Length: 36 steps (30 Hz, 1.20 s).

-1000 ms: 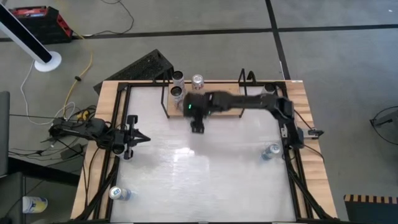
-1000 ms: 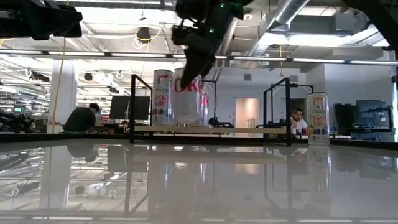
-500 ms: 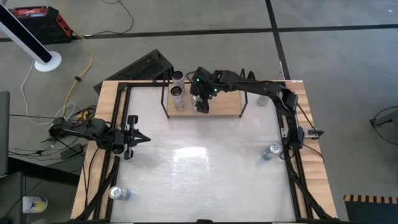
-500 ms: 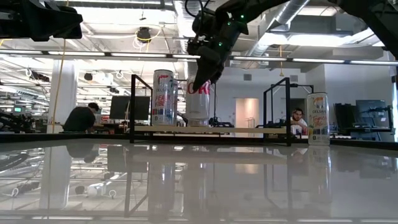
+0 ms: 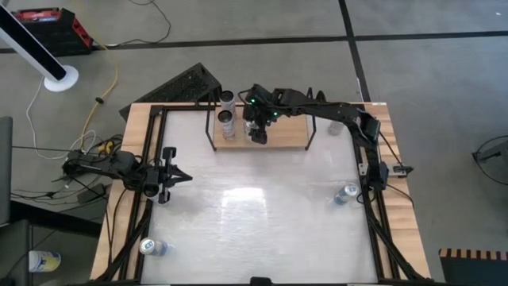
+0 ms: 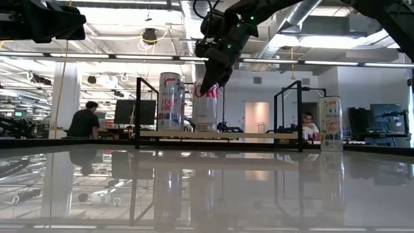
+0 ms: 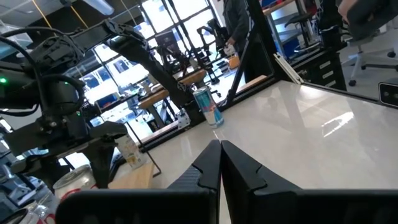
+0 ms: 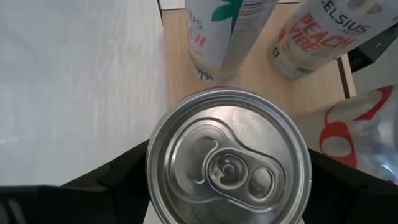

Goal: Place canned beverage on shelf
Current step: Put the red-silver soda can on the shelf aligned with the other red-silver soda can

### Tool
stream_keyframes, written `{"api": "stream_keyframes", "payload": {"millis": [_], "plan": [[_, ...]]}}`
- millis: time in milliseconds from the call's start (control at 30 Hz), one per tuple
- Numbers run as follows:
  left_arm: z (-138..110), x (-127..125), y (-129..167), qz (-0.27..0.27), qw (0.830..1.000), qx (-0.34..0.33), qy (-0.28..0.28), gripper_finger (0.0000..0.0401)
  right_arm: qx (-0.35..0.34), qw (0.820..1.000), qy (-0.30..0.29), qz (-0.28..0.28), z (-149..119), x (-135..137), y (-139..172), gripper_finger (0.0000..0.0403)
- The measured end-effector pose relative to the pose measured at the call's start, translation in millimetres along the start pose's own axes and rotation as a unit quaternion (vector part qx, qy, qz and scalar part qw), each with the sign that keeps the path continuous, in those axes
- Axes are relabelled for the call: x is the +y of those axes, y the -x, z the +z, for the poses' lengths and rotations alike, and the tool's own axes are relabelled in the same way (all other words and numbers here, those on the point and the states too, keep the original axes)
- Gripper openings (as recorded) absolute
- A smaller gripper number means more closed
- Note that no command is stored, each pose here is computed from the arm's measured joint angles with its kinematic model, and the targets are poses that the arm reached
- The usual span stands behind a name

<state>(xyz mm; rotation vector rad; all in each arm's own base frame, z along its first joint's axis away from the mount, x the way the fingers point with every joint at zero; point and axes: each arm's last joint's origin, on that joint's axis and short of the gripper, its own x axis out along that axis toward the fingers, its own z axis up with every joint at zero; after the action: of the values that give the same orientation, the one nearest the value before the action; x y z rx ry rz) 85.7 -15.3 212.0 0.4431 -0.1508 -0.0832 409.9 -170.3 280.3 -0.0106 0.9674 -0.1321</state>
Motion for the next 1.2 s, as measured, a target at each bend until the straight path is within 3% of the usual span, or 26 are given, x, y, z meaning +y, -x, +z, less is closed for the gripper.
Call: {"api": "stream_keyframes", "payload": {"millis": [433, 933, 1200], "plan": [[0.0, 0.0, 0.0, 0.000, 1.000, 0.000, -0.004, 0.0000, 0.002, 1.000, -0.009, -0.004, -10.2, -3.0, -13.8, 0.0336], [0.0, 0.0, 0.0, 0.001, 1.000, 0.000, -0.011, 0.0000, 0.000, 1.000, -0.012, -0.007, -9.5, -3.3, -13.1, 0.0374], [0.0, 0.0, 0.0, 0.001, 1.000, 0.000, -0.011, 0.0000, -0.031, 0.999, -0.014, -0.017, -3.5, -5.2, -12.9, 0.0376]]}}
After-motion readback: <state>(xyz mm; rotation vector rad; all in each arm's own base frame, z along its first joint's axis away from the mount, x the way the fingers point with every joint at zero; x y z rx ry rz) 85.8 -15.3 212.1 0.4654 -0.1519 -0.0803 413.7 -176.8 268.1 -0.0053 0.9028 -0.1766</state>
